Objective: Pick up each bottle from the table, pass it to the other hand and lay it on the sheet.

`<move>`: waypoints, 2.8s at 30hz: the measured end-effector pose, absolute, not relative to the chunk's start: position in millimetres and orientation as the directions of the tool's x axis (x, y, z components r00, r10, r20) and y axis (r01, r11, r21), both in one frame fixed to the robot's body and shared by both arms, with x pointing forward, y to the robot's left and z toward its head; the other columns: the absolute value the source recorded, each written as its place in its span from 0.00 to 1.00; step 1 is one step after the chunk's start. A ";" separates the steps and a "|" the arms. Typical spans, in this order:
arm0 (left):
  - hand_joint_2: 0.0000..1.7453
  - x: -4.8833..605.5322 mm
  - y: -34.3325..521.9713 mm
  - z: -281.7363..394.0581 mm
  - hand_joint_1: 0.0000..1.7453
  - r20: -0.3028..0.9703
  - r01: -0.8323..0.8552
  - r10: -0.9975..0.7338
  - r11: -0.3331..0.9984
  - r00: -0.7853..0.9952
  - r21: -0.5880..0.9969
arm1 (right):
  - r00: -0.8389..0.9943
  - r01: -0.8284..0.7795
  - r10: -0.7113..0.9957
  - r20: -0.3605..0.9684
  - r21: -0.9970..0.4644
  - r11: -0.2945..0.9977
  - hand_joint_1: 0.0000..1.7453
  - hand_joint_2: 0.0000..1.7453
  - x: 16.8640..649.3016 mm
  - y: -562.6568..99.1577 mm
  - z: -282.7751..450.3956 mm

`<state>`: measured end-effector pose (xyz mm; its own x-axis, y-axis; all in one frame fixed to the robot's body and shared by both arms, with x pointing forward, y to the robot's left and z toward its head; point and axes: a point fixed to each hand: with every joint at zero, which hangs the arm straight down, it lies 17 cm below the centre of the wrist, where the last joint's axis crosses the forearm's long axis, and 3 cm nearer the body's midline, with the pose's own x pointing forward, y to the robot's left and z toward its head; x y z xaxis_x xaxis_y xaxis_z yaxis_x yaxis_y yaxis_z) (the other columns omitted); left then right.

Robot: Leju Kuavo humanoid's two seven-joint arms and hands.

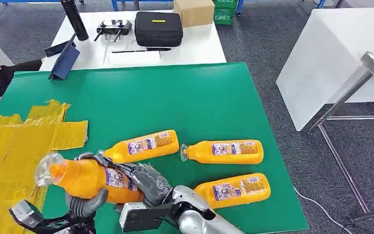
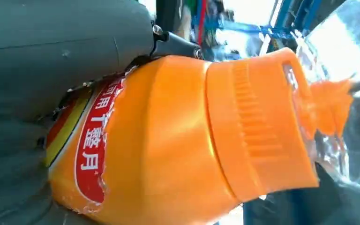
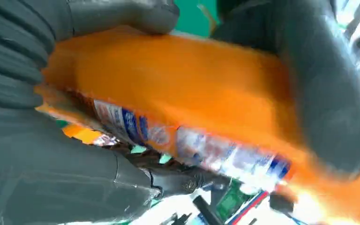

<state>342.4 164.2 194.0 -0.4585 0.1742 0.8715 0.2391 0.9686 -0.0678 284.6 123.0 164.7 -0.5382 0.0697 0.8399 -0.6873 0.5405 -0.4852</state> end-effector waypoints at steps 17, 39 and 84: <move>1.00 340.9 426.7 217.0 1.00 0.216 -0.686 -0.975 0.120 0.056 0.718 | -0.685 -0.271 0.270 0.677 -0.581 0.767 0.00 1.00 300.6 -55.8 192.1; 1.00 380.1 457.8 95.0 1.00 0.014 -0.292 -0.993 -0.020 0.115 0.956 | -0.446 -0.513 0.560 0.698 -0.712 0.479 0.00 1.00 269.3 -156.2 67.7; 0.00 339.4 326.4 144.4 0.00 0.905 0.205 -0.071 0.964 -0.419 0.171 | -0.382 -0.595 0.867 0.319 -0.803 0.033 1.00 1.00 338.6 -235.9 -46.3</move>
<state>339.4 326.4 144.4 -0.4192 -0.0710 0.9051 0.2050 0.9638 0.1706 338.6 -235.9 -46.3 -0.3818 0.8675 0.3189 -0.5950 0.0333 -0.8030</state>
